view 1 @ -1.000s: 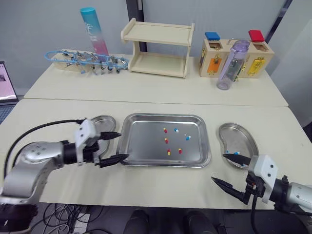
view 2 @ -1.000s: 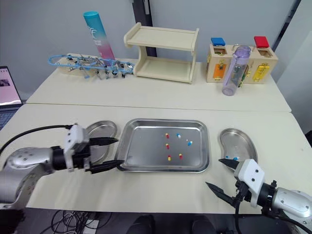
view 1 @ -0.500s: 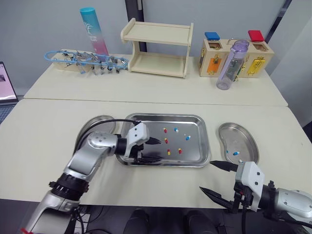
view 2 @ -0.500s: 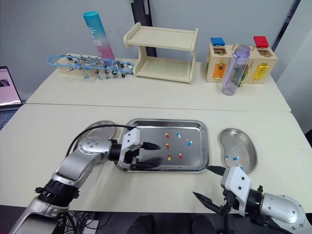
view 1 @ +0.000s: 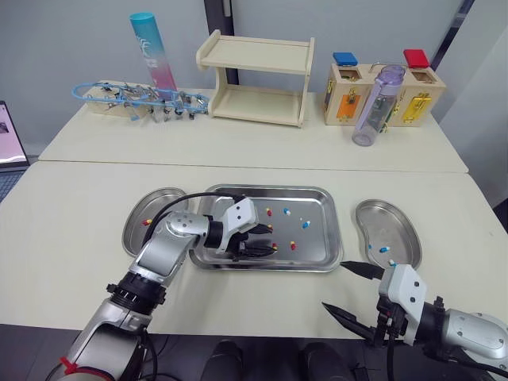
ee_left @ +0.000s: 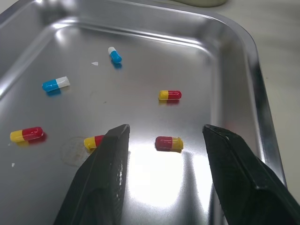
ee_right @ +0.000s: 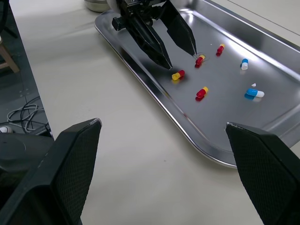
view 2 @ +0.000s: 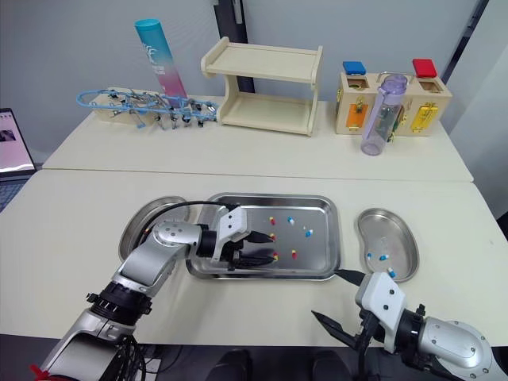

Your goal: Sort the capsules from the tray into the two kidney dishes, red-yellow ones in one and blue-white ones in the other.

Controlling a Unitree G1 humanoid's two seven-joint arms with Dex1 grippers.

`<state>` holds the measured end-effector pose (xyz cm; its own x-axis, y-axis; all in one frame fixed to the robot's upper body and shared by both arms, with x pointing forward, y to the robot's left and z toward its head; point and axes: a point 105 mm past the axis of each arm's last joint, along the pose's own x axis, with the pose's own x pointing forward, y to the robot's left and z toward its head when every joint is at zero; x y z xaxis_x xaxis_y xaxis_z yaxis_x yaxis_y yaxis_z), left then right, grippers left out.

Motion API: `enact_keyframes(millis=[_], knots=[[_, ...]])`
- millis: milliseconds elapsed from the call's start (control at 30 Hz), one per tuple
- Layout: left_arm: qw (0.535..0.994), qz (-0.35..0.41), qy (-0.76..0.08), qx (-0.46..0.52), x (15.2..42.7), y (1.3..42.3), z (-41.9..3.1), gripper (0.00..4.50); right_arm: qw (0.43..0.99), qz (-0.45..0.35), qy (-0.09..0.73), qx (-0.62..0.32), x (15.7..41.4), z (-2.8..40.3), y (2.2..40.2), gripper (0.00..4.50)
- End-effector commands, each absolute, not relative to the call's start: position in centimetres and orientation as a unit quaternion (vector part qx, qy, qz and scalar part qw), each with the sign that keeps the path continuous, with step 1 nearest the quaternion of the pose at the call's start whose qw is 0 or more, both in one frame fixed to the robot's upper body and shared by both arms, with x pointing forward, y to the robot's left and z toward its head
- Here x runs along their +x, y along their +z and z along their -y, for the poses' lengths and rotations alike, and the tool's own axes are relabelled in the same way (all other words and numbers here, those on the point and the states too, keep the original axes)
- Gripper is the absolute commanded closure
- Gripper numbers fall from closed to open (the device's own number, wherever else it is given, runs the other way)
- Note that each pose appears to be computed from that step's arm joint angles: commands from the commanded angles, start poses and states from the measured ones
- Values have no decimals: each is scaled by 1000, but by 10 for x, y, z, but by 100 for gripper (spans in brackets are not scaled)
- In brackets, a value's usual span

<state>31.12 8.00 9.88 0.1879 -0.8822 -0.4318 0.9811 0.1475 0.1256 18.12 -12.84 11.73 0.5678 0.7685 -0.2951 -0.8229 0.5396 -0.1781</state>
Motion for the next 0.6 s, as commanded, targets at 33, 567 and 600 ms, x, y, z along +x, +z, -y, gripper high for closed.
enact_keyframes(millis=[33, 567, 600], knots=[[734, -120, -637, 204, 308, 103, -76, 183, 870, -70, 464, -149, 177, 121, 127, 0], [714, -139, -648, 226, 310, 90, -69, 183, 873, -70, 460, -147, 180, 115, 132, 0], [713, -140, -648, 228, 310, 89, -69, 183, 873, -70, 460, -146, 179, 115, 132, 0]])
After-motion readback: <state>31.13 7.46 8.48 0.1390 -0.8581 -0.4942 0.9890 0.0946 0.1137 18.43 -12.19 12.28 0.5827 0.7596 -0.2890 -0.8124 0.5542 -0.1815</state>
